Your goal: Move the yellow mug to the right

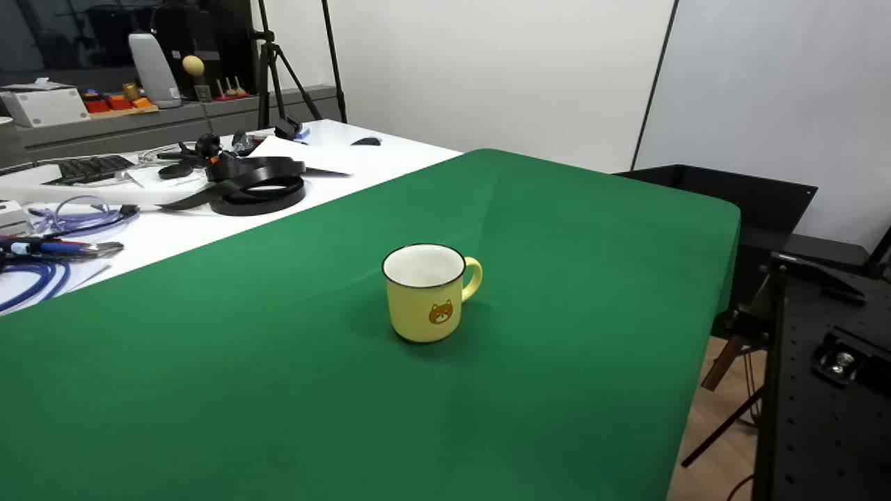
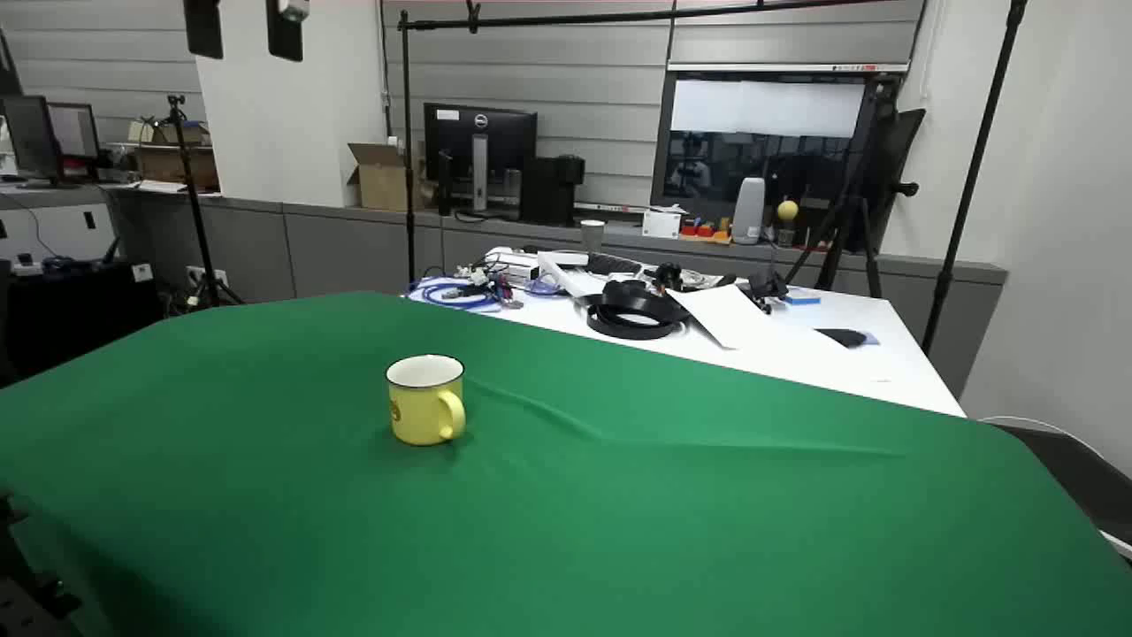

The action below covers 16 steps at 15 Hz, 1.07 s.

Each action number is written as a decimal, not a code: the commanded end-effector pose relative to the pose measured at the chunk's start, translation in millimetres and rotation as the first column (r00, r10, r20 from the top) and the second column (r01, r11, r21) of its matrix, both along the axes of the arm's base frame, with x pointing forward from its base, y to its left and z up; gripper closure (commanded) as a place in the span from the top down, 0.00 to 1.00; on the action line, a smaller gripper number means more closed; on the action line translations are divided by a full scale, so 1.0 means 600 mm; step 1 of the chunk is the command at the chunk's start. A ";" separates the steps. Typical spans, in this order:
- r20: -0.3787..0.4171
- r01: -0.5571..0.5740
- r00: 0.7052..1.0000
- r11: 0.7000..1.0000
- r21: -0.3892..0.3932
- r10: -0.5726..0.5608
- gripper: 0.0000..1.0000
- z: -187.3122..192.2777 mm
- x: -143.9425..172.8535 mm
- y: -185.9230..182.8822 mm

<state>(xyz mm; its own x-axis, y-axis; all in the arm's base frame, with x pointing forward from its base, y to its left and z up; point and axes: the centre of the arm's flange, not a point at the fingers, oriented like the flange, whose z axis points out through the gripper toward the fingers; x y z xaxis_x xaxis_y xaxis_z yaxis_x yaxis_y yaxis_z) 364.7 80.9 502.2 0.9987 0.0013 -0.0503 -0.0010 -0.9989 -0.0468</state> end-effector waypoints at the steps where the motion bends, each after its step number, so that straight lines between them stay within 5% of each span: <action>1: 0.001 0.000 1.000 1.000 0.000 0.000 1.00 0.000 0.000 0.000; 12: 0.001 0.000 1.000 1.000 0.000 0.000 1.00 0.000 0.000 0.000; 16: 0.122 0.030 0.992 0.997 -0.071 -0.021 1.00 -0.018 0.051 -0.049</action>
<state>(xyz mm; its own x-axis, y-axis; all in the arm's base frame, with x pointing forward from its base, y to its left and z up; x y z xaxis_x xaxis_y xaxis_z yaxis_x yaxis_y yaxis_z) 372.8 72.5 501.0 0.9999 -0.0123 -0.0110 -0.0126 -0.9995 -0.0274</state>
